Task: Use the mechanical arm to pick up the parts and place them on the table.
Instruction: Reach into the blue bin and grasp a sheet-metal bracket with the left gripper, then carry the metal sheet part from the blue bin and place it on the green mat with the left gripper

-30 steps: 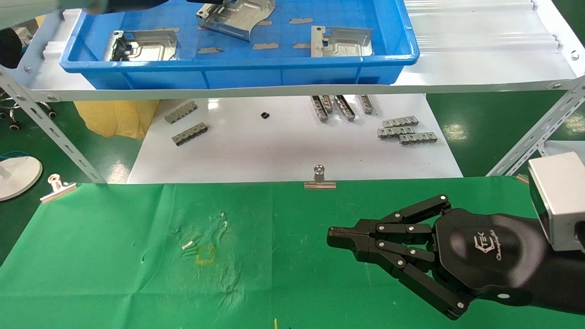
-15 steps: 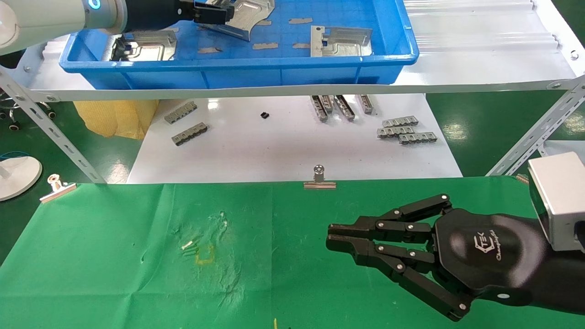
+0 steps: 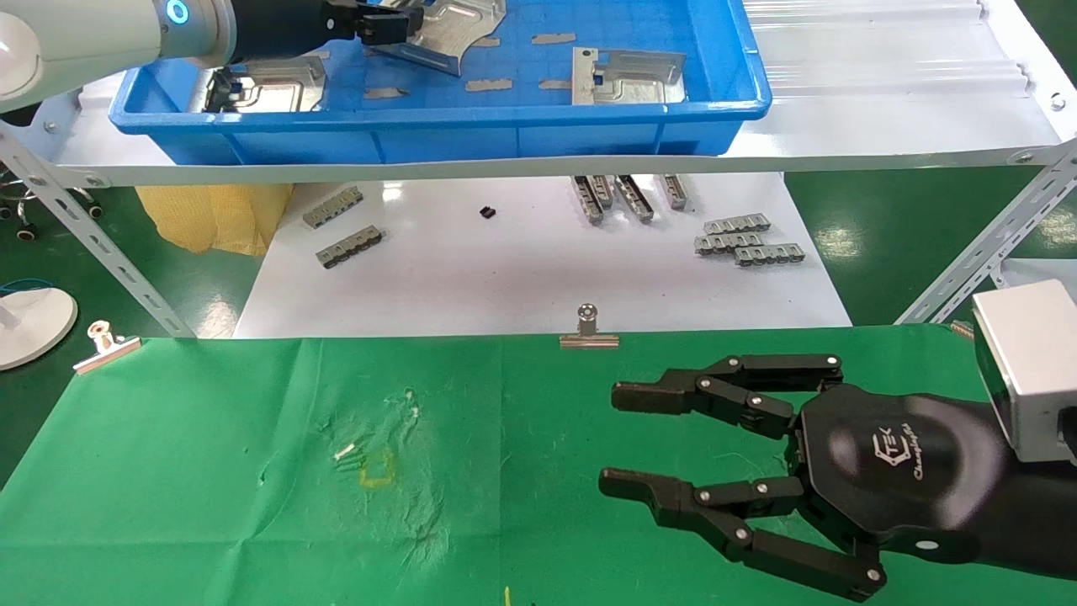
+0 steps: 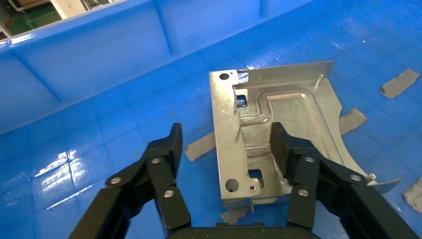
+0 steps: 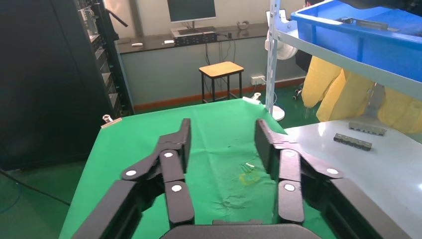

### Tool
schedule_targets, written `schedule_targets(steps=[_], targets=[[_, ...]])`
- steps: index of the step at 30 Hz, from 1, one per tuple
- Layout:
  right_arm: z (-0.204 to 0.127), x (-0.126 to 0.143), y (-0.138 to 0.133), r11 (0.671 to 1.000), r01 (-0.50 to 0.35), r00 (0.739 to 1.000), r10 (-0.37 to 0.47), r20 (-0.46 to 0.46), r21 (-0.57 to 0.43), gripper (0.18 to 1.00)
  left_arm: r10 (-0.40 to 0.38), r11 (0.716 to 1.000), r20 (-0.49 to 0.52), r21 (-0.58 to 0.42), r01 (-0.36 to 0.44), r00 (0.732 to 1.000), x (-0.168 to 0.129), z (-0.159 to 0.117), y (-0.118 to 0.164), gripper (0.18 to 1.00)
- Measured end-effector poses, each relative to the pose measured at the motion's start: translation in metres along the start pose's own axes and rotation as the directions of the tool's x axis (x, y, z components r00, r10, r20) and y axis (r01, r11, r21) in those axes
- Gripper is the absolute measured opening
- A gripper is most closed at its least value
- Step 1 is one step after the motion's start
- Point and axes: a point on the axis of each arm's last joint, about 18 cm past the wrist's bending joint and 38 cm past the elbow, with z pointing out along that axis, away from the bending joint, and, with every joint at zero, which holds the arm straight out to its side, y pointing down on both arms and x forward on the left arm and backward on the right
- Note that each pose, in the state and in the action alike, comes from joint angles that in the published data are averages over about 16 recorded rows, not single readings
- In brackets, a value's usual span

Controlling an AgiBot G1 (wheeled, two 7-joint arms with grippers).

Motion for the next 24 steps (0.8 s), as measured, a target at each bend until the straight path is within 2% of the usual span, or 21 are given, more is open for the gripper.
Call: schedule_targets(steps=[13,19,24], targets=[[0.0000,0.0000,0.0000,1.000,0.000,1.000,0.000,0.000,0.000,0.720,-0.008,1.000,0.010,0.015,0.008,1.000,0.0023,0.0040,0.0036,0.444],[0.0000,0.0000,0.0000,1.000,0.000,1.000,0.000,0.000,0.000,0.839,-0.018,0.999,0.010,0.035,0.017,1.000,0.0018,0.0035,-0.0002,0.340],[0.0000,0.0000,0.0000,1.000,0.000,1.000,0.000,0.000,0.000,0.916,-0.029,0.998,-0.006,0.063,0.029,1.000,-0.0015,-0.0018,-0.0064,0.298]])
